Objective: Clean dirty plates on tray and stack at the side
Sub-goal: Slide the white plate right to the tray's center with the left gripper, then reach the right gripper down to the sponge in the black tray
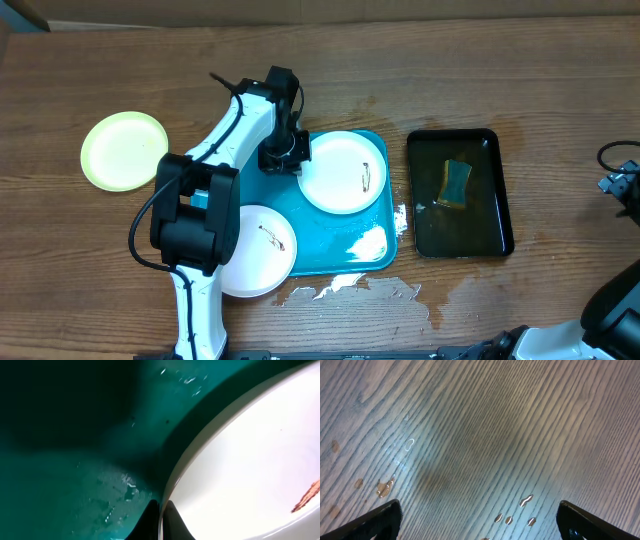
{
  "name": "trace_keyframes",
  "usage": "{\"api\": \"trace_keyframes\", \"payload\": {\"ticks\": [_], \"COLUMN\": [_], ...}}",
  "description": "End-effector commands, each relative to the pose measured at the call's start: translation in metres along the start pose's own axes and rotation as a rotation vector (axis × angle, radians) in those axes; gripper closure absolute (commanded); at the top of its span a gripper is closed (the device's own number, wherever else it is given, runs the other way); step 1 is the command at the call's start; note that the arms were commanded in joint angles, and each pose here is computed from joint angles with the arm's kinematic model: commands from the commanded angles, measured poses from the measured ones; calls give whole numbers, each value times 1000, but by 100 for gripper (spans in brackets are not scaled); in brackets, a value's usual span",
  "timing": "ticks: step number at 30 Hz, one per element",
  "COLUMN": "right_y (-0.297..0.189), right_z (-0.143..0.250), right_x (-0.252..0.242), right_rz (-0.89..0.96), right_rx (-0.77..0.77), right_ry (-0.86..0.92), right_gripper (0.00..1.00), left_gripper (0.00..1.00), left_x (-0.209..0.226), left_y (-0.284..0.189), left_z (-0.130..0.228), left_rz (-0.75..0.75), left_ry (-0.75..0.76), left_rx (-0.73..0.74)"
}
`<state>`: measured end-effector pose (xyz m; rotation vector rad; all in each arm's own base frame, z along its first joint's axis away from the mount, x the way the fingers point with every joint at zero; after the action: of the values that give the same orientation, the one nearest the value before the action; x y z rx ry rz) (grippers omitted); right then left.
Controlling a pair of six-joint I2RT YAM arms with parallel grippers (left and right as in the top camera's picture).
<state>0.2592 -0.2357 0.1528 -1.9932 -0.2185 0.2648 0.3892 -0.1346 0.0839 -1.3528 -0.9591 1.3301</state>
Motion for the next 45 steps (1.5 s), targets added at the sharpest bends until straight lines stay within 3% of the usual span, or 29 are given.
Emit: {"api": "trace_keyframes", "payload": {"ticks": [1,3,7,8,13,17,23,29,37,41,45], "right_y": [-10,-10,-10,-11,-13,-13,-15,-19,-28,-46,-64], "right_z": [-8,-8,-9,-11,-27,-28,-26,-29,-14,21,52], "right_x": [1,1,2,3,13,14,30,43,61,75,88], "right_rz": [-21,-21,-22,-29,-89,-93,-242,-355,-554,-789,-878], "right_rx": [-37,-37,-38,-49,-139,-146,-93,-91,55,367,514], "right_ry": [18,18,18,22,58,61,56,57,38,27,-79], "right_gripper": [0,0,0,0,0,0,0,0,0,0,0], "left_gripper": [96,93,68,67,77,96,96,95,96,96,96], "left_x": [1,2,8,9,13,14,23,23,25,22,18], "left_y": [5,5,4,4,4,4,2,2,2,3,4], "left_z": [5,6,1,0,0,-1,4,11,12,11,9], "left_rz": [-18,-24,-58,-71,-126,-139,-223,-213,-220,-191,-163], "left_ry": [-102,-75,33,54,85,80,36,20,-68,-68,-66], "left_rx": [30,36,10,3,0,-8,13,52,51,48,37]}}
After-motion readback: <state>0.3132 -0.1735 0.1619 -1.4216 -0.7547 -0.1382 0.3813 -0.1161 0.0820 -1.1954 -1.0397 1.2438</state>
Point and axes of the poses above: each gripper's point midway between its finger pads, its own y axis out along the fingers, its own x axis along the line the jaws close on, z = x × y, the point moved 7 cm from there along -y, back along the fingers, and after that the axes turned 13 degrees about y, right-handed, at the moved point
